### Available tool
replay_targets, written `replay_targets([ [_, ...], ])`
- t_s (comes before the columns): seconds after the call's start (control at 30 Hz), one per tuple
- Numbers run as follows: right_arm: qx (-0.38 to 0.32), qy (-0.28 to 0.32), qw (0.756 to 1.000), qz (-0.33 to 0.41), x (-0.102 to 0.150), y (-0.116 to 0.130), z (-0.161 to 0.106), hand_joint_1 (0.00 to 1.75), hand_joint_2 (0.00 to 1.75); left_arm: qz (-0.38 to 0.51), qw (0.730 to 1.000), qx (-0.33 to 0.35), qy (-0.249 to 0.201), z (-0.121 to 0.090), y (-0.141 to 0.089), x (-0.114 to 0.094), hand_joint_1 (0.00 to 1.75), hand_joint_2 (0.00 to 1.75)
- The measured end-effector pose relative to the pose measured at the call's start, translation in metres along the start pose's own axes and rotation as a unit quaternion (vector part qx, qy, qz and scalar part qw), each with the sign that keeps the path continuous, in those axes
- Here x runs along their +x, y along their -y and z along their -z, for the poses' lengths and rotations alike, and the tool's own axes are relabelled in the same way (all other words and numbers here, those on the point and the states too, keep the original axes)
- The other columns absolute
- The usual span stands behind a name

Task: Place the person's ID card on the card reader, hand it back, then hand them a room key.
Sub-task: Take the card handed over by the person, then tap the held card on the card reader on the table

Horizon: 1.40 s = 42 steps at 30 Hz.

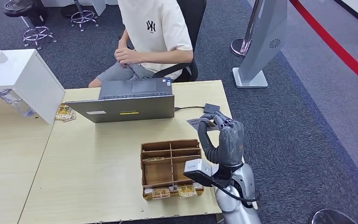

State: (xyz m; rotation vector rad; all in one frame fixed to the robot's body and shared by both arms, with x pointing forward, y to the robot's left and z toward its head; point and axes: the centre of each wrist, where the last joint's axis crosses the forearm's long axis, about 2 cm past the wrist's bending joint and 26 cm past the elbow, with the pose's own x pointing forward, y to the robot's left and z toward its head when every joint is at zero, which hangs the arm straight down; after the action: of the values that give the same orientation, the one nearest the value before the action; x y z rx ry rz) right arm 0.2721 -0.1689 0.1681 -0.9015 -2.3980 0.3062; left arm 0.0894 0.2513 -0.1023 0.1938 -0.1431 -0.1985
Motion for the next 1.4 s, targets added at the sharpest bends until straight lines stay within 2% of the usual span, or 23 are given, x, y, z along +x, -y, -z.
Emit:
replay_targets([
  [0.07,-0.014,-0.055,0.996,0.062,0.003,-0.001,-0.003,1.75,1.75,-0.003,1.0,0.002,0.002,0.0,0.0,0.0,0.0,0.0],
  [0.13,-0.027,-0.12,0.981,0.149,0.008,-0.001,-0.008,1.75,1.75,-0.007,1.0,0.005,0.004,0.0,0.0,-0.002,0.0,0.0],
  [0.27,-0.04,-0.183,0.945,0.269,0.016,0.01,-0.02,1.75,1.75,-0.016,1.0,0.01,0.004,0.001,-0.002,-0.006,0.0,0.0],
  [0.43,-0.034,-0.227,0.91,0.344,0.016,0.028,-0.04,1.75,1.75,-0.027,0.999,0.016,0.002,0.001,-0.003,-0.01,0.0,0.0],
  [0.63,-0.03,-0.267,0.886,0.378,0.006,0.045,-0.059,1.75,1.75,-0.033,0.999,0.022,0.0,0.002,-0.006,-0.011,0.0,0.0],
  [0.77,-0.034,-0.289,0.881,0.372,-0.006,0.061,-0.072,1.75,1.75,-0.035,0.999,0.024,-0.001,0.003,-0.008,-0.011,0.0,0.0],
  [1.17,0.003,-0.333,0.908,0.255,-0.051,0.119,-0.102,1.75,1.75,-0.033,0.999,0.031,-0.003,0.004,-0.015,-0.008,0.0,0.0],
  [1.4,0.059,-0.372,0.912,0.162,-0.077,0.132,-0.124,1.75,1.75,-0.033,0.999,0.033,-0.002,0.004,-0.018,-0.007,0.0,0.0],
])
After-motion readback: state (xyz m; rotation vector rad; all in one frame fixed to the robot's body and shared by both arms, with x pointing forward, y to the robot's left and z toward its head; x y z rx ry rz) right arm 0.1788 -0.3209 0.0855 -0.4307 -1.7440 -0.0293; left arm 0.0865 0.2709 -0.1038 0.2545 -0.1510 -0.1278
